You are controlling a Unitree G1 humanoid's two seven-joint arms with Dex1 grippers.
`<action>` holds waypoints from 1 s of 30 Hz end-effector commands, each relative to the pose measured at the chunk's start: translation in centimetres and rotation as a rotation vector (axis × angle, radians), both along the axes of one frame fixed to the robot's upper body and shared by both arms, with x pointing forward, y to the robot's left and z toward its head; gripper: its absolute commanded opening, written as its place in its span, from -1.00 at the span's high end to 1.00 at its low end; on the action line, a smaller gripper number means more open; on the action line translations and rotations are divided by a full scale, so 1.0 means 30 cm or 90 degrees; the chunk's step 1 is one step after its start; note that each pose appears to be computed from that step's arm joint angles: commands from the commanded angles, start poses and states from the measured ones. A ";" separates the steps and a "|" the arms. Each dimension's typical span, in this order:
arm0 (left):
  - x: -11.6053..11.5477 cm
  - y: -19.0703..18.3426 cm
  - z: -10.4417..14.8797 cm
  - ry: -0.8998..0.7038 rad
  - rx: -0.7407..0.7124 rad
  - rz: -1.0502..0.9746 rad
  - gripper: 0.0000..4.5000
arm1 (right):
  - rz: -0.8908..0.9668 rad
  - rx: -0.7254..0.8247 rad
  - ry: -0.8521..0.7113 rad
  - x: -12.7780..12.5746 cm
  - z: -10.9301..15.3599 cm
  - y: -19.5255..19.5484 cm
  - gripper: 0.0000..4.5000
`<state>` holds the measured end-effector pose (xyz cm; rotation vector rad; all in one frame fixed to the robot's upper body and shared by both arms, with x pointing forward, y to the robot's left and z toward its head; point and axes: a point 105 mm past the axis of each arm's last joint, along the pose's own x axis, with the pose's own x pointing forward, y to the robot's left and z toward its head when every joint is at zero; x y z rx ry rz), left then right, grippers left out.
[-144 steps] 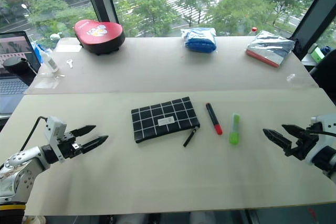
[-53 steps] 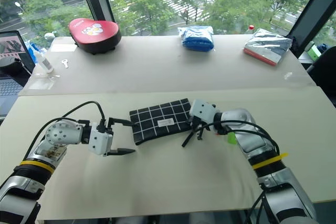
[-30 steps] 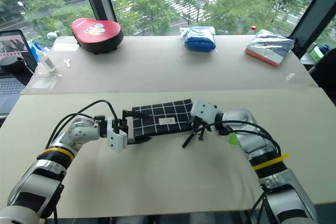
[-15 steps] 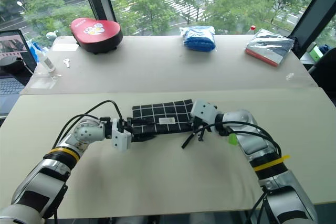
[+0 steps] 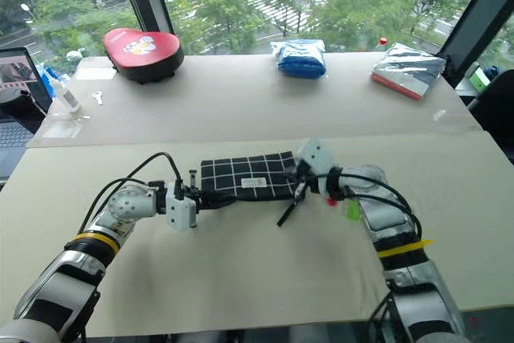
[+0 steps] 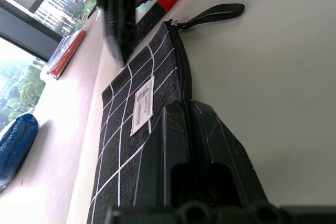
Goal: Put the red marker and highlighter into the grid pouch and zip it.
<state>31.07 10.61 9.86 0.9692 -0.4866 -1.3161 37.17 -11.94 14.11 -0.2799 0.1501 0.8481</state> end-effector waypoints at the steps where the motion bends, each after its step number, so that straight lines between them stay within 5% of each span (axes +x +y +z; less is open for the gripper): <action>1: 0.001 0.016 -0.021 0.031 -0.009 0.029 1.00 | -0.064 0.127 -0.010 0.020 0.134 -0.068 0.30; 7: 0.050 0.038 0.041 0.067 -0.136 0.143 1.00 | -0.019 0.269 0.057 -0.088 0.261 -0.125 -0.59; 12: 0.082 0.027 0.118 0.110 -0.264 0.219 1.00 | -0.034 0.236 0.058 -0.127 0.276 -0.164 -0.59; 16: 0.079 -0.001 0.141 0.134 -0.305 0.233 1.00 | -0.062 0.151 0.080 -0.111 0.184 -0.123 -0.59; 30: 0.064 -0.035 0.149 0.151 -0.306 0.243 1.00 | -0.140 0.086 0.076 0.018 0.077 -0.042 -0.59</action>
